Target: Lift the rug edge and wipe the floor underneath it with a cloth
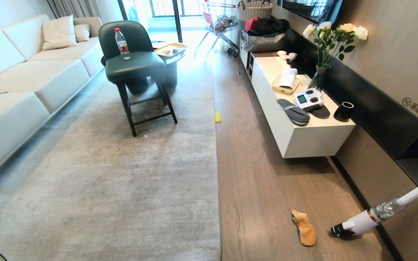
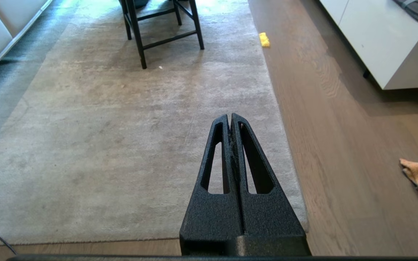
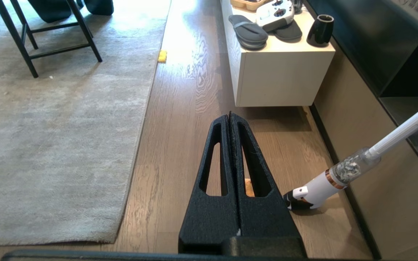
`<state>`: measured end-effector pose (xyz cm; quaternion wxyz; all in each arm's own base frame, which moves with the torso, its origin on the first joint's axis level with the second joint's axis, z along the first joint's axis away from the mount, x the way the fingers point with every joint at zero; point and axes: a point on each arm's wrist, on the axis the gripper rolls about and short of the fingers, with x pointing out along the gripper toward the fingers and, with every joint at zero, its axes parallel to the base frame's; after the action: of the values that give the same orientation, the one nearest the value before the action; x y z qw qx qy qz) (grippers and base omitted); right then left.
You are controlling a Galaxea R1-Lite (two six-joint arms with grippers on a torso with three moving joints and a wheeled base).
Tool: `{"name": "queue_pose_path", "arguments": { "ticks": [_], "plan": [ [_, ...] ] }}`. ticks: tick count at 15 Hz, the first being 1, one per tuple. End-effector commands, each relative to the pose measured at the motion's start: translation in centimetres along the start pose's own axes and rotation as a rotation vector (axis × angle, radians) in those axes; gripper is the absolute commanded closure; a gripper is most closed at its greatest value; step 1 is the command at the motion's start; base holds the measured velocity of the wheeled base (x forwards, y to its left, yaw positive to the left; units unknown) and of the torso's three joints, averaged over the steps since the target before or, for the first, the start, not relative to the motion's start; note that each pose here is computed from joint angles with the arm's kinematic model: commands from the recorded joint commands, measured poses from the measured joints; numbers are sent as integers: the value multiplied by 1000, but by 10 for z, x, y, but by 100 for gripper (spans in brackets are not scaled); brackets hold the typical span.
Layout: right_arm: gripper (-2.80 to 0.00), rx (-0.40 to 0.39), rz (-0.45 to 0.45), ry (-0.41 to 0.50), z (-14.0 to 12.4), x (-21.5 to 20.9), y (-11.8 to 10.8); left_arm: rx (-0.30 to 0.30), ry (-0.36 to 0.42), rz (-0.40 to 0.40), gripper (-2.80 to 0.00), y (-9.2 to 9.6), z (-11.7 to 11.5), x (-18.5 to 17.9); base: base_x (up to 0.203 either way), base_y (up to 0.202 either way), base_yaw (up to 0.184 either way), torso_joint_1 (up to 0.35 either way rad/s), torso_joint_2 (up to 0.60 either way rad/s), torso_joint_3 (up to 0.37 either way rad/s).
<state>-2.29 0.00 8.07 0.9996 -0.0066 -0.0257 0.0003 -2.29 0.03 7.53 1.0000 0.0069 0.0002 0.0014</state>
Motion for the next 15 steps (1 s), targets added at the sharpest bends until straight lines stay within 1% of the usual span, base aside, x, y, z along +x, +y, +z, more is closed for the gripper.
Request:
{"name": "queue_pose_path", "arguments": {
  "ticks": [1,9,15],
  "plan": [
    [0,-1,1,1,0,0,0,0,1,0,0,0,0,0,0,0,0,149,-505,-359],
    [0,3,1,1,0,0,0,0,1,0,0,0,0,0,0,0,0,177,-526,-352],
    [0,1,1,1,0,0,0,0,1,0,0,0,0,0,0,0,0,234,-598,-363]
  ]
}}
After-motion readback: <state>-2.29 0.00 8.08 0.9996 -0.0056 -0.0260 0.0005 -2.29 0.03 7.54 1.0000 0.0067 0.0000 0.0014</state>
